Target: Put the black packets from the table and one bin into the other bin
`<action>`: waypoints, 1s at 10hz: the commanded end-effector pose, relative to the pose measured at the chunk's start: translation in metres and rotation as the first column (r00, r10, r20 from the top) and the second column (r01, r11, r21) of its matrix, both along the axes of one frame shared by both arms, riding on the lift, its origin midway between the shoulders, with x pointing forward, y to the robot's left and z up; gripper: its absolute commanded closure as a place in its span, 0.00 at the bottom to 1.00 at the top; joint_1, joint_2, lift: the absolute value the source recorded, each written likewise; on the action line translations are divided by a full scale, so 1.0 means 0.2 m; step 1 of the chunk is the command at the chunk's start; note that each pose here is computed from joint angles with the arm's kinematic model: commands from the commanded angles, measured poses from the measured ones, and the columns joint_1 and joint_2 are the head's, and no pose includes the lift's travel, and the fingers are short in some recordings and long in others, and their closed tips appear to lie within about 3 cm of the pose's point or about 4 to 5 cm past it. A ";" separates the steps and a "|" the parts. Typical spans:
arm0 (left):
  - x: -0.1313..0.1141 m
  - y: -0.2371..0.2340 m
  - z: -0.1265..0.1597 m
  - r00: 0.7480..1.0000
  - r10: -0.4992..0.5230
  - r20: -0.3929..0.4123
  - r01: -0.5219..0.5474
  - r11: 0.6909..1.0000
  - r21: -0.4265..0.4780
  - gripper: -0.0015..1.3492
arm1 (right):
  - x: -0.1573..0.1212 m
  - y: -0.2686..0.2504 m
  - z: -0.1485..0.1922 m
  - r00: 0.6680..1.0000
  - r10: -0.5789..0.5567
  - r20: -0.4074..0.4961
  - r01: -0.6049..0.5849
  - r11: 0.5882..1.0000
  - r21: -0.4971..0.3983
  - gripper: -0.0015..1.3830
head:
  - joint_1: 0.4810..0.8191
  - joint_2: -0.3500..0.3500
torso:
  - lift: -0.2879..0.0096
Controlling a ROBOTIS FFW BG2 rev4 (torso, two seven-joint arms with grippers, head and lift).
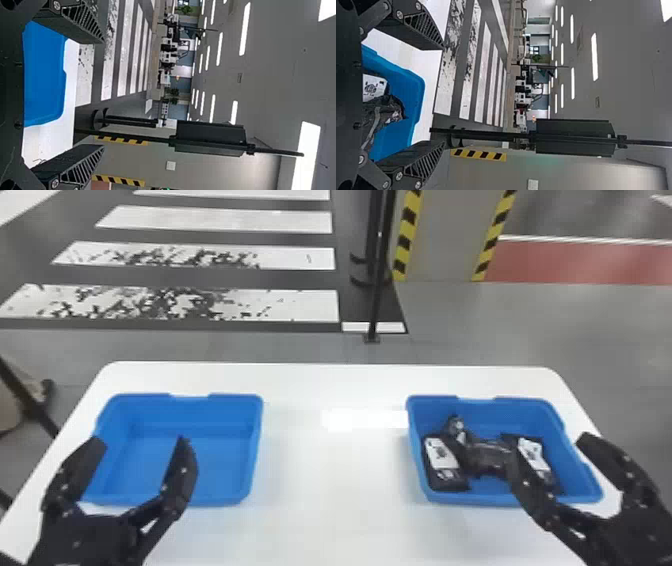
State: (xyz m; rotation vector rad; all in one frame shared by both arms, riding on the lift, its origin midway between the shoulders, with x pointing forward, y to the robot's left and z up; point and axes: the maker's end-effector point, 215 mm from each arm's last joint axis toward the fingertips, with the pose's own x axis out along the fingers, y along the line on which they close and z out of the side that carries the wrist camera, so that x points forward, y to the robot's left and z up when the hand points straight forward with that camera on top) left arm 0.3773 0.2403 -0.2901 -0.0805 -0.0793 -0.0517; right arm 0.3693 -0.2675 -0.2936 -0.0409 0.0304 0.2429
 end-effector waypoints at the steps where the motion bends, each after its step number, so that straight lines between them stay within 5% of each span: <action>1: 0.00 0.00 0.00 1.000 0.000 0.002 0.000 1.000 0.000 0.07 | 0.01 0.02 -0.01 1.000 0.006 0.005 -0.006 1.000 0.009 0.13 | 0.63 0.44 | 0.60; 10: 0.00 -0.01 -0.01 1.000 -0.009 0.012 0.009 1.000 -0.004 0.07 | 0.01 0.07 -0.04 1.000 0.026 0.007 -0.026 0.999 0.018 0.13 | 0.63 0.47 | 0.60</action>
